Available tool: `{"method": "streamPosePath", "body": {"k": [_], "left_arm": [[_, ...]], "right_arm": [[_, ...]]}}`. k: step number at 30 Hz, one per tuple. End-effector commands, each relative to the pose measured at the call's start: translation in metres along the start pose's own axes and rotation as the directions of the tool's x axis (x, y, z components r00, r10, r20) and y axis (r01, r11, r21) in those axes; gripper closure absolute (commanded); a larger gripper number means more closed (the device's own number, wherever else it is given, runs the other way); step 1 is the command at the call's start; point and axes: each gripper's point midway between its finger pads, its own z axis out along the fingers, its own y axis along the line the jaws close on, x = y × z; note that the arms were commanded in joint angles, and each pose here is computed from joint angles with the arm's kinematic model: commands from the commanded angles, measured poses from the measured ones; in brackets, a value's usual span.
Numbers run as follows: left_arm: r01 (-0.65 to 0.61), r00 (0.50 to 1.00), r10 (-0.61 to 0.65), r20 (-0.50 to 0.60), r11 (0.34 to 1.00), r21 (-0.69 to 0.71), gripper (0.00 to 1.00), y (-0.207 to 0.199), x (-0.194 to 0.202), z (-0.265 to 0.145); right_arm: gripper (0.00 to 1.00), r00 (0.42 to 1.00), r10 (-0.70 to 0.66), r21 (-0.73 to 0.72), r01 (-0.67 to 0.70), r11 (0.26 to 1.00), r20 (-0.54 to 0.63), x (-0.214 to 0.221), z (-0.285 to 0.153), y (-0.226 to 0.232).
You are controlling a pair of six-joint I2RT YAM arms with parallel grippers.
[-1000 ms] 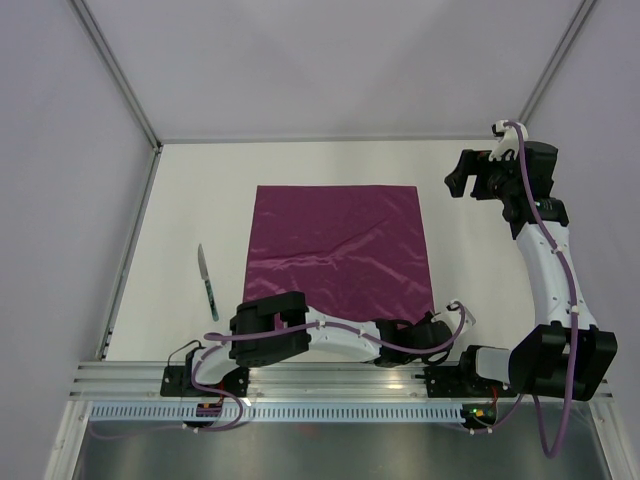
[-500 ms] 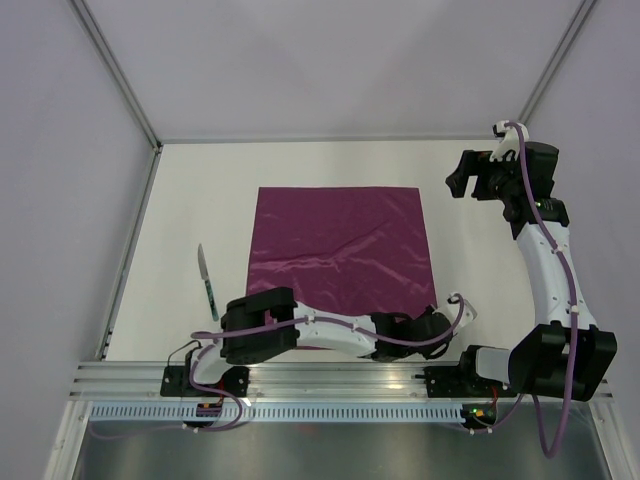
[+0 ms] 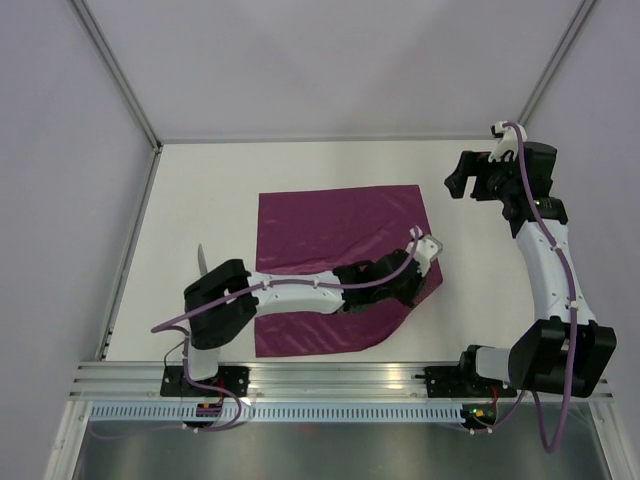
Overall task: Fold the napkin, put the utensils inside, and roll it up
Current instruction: Fold the napkin
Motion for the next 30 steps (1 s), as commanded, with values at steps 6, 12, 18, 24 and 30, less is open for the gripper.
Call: {"method": "streamPosePath", "body": {"k": [6, 12, 18, 24, 30], "left_arm": [[0.243, 0.964, -0.228, 0.140, 0.965, -0.102, 0.98, 0.116, -0.063, -0.049], [0.336, 0.939, -0.304, 0.164, 0.914, -0.226, 0.98, 0.193, -0.070, -0.072], [0.410, 0.911, -0.364, 0.195, 0.855, -0.319, 0.98, 0.253, -0.069, -0.100], [0.462, 0.887, -0.405, 0.224, 0.799, -0.384, 0.98, 0.301, -0.063, -0.120], [0.490, 0.872, -0.428, 0.238, 0.775, -0.399, 0.98, 0.331, -0.063, -0.129]], "right_arm": [[0.03, 0.999, 0.026, -0.035, -0.027, 0.999, -0.032, 0.005, 0.001, 0.005], [0.04, 0.997, 0.038, -0.071, -0.042, 0.997, -0.060, 0.012, 0.006, 0.009], [0.04, 0.993, 0.055, -0.118, -0.067, 0.991, -0.102, 0.020, 0.010, 0.016], [0.03, 0.989, 0.055, -0.144, -0.076, 0.987, -0.140, 0.030, 0.017, 0.017], [0.04, 0.984, 0.067, -0.149, -0.092, 0.984, -0.166, 0.036, 0.023, 0.016]]}}
